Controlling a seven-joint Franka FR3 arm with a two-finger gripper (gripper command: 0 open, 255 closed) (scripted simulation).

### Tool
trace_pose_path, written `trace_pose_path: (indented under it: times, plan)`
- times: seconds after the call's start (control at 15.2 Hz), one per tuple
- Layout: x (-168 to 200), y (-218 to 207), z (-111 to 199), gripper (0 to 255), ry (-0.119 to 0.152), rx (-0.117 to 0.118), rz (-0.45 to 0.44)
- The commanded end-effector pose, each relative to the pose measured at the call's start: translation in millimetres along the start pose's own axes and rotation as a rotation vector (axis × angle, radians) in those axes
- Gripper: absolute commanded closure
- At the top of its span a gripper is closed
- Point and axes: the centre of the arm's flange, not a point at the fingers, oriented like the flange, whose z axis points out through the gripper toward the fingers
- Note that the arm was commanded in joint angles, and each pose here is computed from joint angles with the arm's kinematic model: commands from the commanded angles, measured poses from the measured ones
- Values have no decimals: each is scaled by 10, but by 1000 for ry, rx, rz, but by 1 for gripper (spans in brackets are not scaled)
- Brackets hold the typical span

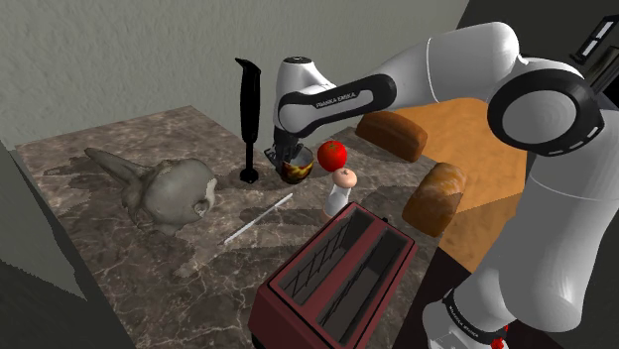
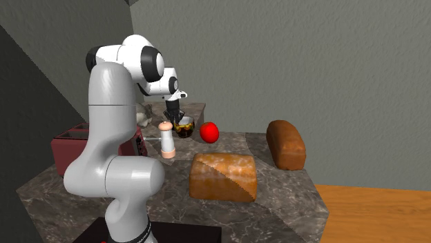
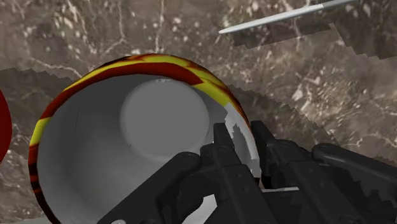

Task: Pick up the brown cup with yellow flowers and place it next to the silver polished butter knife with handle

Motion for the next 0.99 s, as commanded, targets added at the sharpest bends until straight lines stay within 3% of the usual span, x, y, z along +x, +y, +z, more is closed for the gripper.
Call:
trace_pose_path:
  times: [0.0,0.33,0.4,0.73,0.92]
  plan:
    - [-1,-3,13,255,1,0,0]
    - [-1,-3,13,255,1,0,0]
    - [0,-4,13,0,1,0,0]
    - [-1,-4,14,0,1,0,0]
    - [-1,-3,-383,0,1,0,0]
